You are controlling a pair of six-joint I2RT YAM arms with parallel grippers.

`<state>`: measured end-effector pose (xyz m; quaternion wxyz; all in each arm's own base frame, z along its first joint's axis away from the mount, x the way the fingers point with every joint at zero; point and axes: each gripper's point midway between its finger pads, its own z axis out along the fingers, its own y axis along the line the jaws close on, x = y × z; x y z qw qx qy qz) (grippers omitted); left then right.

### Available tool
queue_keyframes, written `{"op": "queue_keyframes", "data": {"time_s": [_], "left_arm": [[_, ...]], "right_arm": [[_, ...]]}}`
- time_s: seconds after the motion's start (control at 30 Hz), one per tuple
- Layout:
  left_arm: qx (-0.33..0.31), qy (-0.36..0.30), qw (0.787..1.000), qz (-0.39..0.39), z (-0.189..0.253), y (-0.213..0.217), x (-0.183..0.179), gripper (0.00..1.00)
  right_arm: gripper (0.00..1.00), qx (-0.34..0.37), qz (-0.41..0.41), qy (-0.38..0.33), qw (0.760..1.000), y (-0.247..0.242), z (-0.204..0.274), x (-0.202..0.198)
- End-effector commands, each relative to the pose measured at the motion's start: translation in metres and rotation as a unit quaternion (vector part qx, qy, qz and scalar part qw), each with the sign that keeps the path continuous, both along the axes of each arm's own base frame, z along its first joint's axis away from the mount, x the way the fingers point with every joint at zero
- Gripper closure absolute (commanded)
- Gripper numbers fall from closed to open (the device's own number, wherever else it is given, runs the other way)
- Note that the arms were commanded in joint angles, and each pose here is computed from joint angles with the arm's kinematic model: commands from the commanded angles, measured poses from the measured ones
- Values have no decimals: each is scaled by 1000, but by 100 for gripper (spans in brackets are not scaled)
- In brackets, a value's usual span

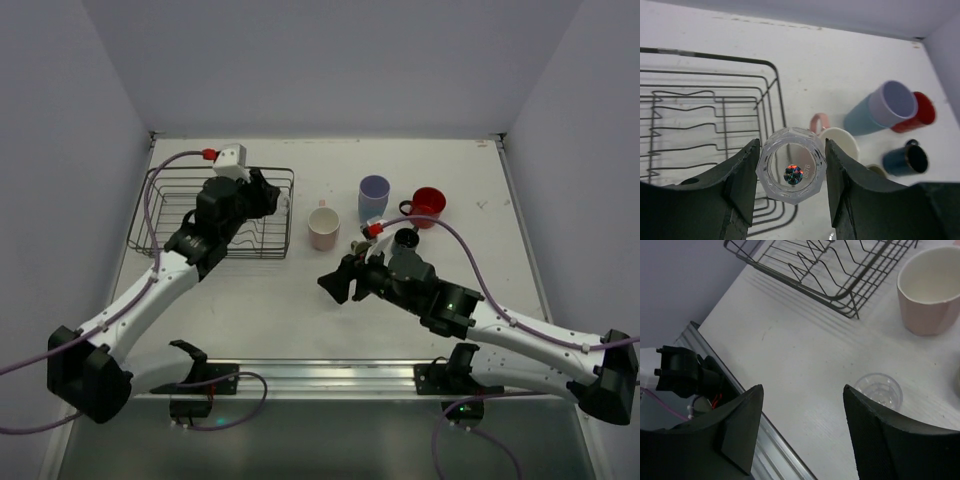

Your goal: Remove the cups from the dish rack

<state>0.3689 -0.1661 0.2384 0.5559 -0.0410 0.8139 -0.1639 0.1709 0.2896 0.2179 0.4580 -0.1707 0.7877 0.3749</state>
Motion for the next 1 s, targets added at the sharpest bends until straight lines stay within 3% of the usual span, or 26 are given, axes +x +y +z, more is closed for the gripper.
{"op": "queue_keyframes", "data": {"time_s": [0.0,0.17,0.37,0.53,0.7,0.97], "left_arm": [[-104,-27,988,-114,27,-37,-36,98],[-209,-29,956,-205,45,-58,-88,99],[-320,-67,899,-292,80,-64,-148,99],[-339,-52,886,-313,75,-66,-163,98],[-368,-49,866,-335,75,-69,-175,98],[-373,-41,865,-332,63,-67,-180,98]], "right_arm": [[31,142,20,-55,988,29,80,6],[28,198,10,-71,978,35,101,13],[22,241,-12,-36,970,28,94,14],[24,259,-33,-10,965,12,75,9],[30,279,18,5,960,18,71,-10],[38,278,66,-20,958,36,89,-16]]}}
